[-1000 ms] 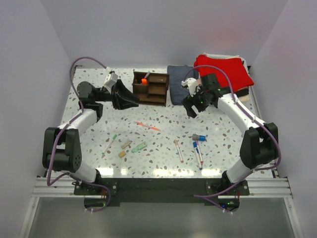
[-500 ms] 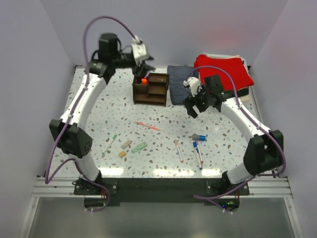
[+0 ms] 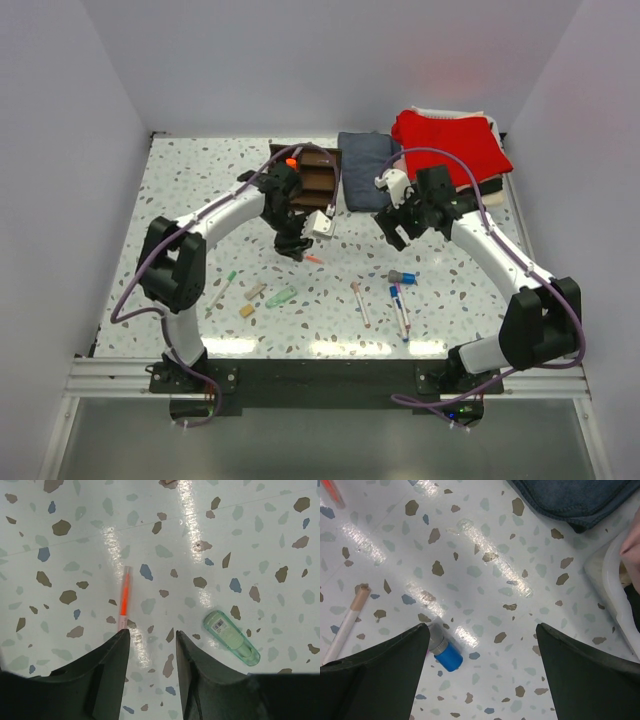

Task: Sort the stationery into containers
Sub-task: Move the pen to the center of the board, then pick up the pen from the center of the board, then place the pen in the storage box.

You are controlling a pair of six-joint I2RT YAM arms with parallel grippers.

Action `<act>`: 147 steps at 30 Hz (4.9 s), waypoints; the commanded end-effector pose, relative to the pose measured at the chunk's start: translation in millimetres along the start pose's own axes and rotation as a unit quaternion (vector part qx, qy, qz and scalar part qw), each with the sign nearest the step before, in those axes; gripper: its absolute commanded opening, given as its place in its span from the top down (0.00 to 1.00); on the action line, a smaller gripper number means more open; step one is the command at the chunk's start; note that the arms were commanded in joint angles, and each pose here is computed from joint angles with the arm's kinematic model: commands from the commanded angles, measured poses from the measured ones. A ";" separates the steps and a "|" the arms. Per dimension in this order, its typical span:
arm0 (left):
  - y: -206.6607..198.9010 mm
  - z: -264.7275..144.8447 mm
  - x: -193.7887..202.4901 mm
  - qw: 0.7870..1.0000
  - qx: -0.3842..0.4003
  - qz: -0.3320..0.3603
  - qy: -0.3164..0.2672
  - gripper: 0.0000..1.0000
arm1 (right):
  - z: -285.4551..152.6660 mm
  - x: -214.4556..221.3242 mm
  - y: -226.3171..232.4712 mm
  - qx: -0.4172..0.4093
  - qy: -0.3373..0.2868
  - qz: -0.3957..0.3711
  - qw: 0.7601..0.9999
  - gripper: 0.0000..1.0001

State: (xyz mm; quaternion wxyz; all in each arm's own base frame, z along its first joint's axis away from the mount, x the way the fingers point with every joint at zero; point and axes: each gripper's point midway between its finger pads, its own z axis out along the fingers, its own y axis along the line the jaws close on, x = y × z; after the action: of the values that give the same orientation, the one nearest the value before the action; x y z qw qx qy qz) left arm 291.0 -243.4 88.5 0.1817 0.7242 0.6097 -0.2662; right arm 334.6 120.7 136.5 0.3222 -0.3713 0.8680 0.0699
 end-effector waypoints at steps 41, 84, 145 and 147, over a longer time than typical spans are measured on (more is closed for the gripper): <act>117.0 44.8 -5.2 0.992 -0.111 0.059 0.032 0.53 | 7.5 8.8 -12.4 0.006 0.006 0.006 1.000 0.08; 169.7 48.2 14.5 0.991 -0.129 0.014 0.010 0.49 | 26.6 11.8 -18.5 -0.010 0.018 0.029 0.999 0.08; 186.9 -254.0 -88.6 0.807 -0.232 0.016 -0.543 1.00 | -11.2 -20.5 -42.9 0.035 0.024 0.035 0.999 0.17; 192.7 -250.9 -84.8 0.806 -0.234 0.013 -0.544 1.00 | -13.3 -17.9 -42.6 0.037 0.029 0.034 0.998 0.17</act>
State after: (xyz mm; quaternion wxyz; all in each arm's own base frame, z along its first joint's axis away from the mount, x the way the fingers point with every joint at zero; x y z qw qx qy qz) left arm 520.7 -196.5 272.7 0.5995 0.3770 0.5177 -0.4801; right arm 367.9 103.0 148.8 0.3030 -0.3405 0.8885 0.0531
